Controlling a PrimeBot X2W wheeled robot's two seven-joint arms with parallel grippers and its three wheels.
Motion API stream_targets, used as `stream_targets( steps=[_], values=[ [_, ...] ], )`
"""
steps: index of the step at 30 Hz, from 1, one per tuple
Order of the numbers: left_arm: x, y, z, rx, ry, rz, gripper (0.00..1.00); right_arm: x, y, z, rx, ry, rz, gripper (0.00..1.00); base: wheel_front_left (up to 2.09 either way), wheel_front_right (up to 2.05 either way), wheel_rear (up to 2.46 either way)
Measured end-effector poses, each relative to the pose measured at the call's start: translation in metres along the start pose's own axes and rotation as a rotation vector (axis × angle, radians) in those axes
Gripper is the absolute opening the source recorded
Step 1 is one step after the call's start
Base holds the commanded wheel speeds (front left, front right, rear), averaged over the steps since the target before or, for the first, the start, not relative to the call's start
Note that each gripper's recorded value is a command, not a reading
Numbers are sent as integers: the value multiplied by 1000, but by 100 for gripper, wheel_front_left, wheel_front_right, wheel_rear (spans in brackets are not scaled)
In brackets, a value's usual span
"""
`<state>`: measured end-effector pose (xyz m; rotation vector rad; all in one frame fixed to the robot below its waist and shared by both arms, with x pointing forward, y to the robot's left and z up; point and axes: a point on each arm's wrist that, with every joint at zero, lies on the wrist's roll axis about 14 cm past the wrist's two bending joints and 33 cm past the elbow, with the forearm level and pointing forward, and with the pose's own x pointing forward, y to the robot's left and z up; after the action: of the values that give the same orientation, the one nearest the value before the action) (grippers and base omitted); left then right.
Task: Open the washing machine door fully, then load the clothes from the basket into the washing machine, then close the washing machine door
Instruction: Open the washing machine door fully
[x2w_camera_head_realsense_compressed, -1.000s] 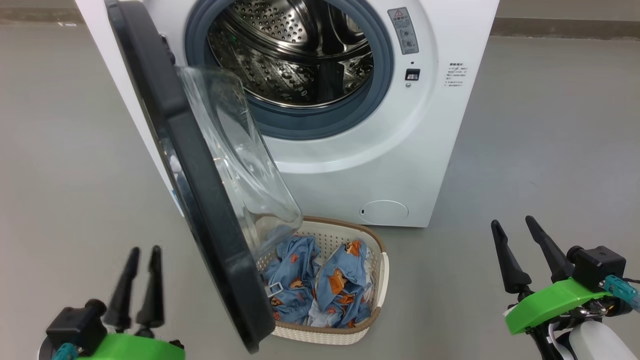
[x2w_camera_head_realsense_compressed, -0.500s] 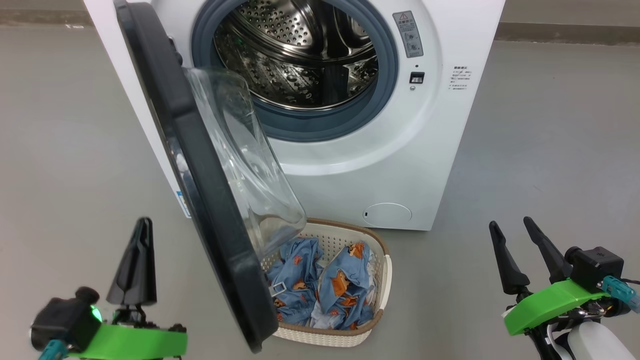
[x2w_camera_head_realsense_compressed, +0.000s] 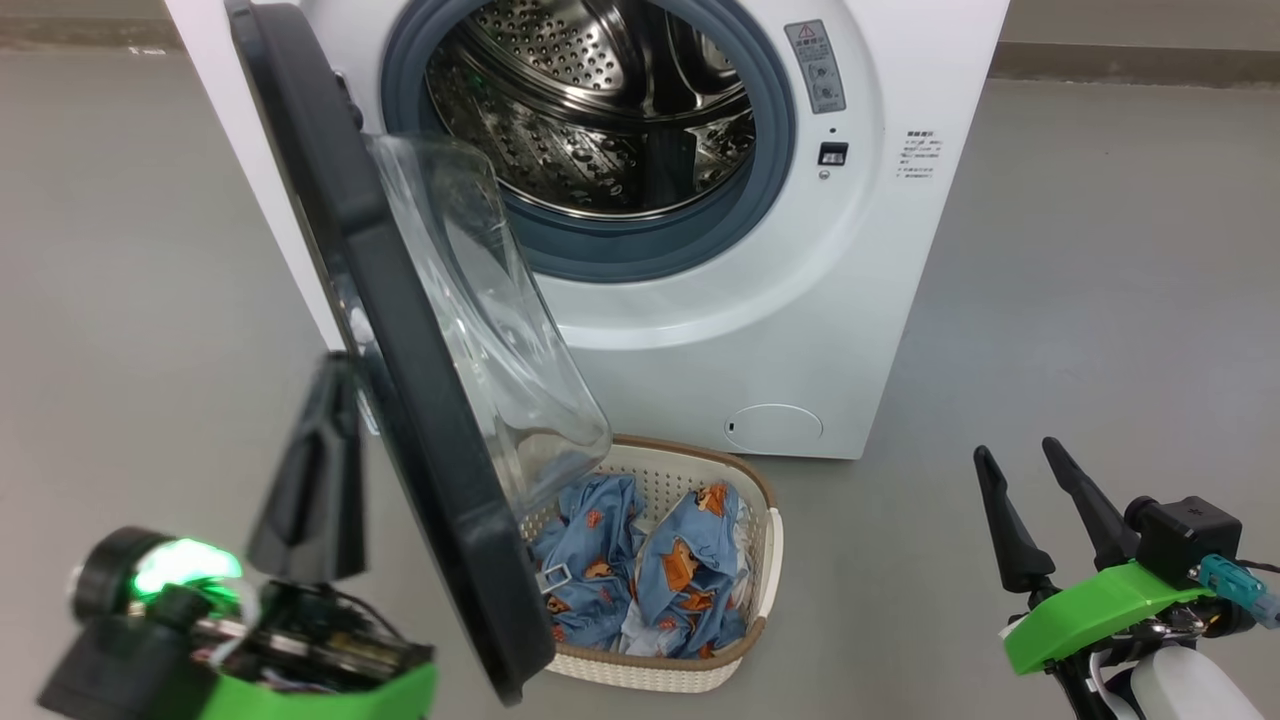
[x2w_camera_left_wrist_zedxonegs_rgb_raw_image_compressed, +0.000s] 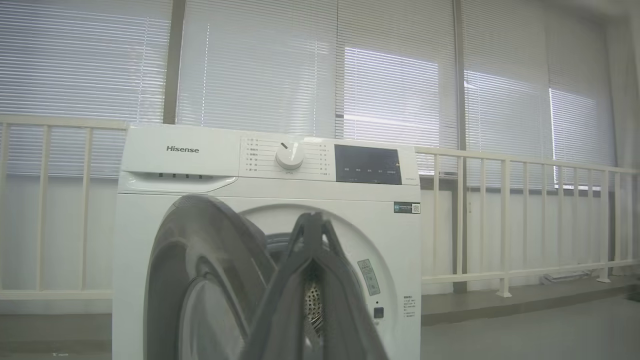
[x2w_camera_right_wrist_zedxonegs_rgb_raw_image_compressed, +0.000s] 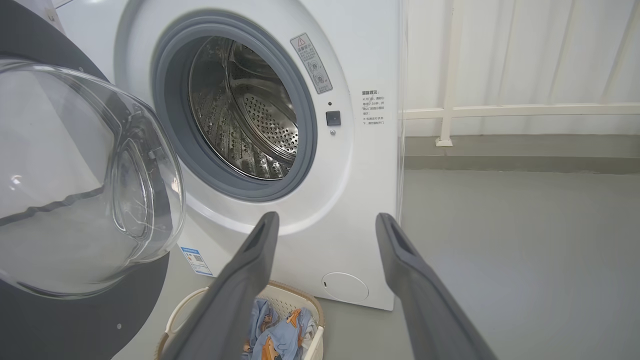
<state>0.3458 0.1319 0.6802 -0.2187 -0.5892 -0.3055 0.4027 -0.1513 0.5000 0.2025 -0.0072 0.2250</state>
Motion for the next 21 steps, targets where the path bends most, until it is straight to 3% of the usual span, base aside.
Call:
stream_targets(
  steps=[8, 21],
  values=[
    [3, -32, 3, -36, 15, -107, 0, 0, 0, -2, 6, 5, -2, 100, 0, 0, 0],
    [-13, -71, -47, -198, 250, -207, 0, -2, -3, -4, 15, 6, -16, 100, 0, 0, 0]
  ],
)
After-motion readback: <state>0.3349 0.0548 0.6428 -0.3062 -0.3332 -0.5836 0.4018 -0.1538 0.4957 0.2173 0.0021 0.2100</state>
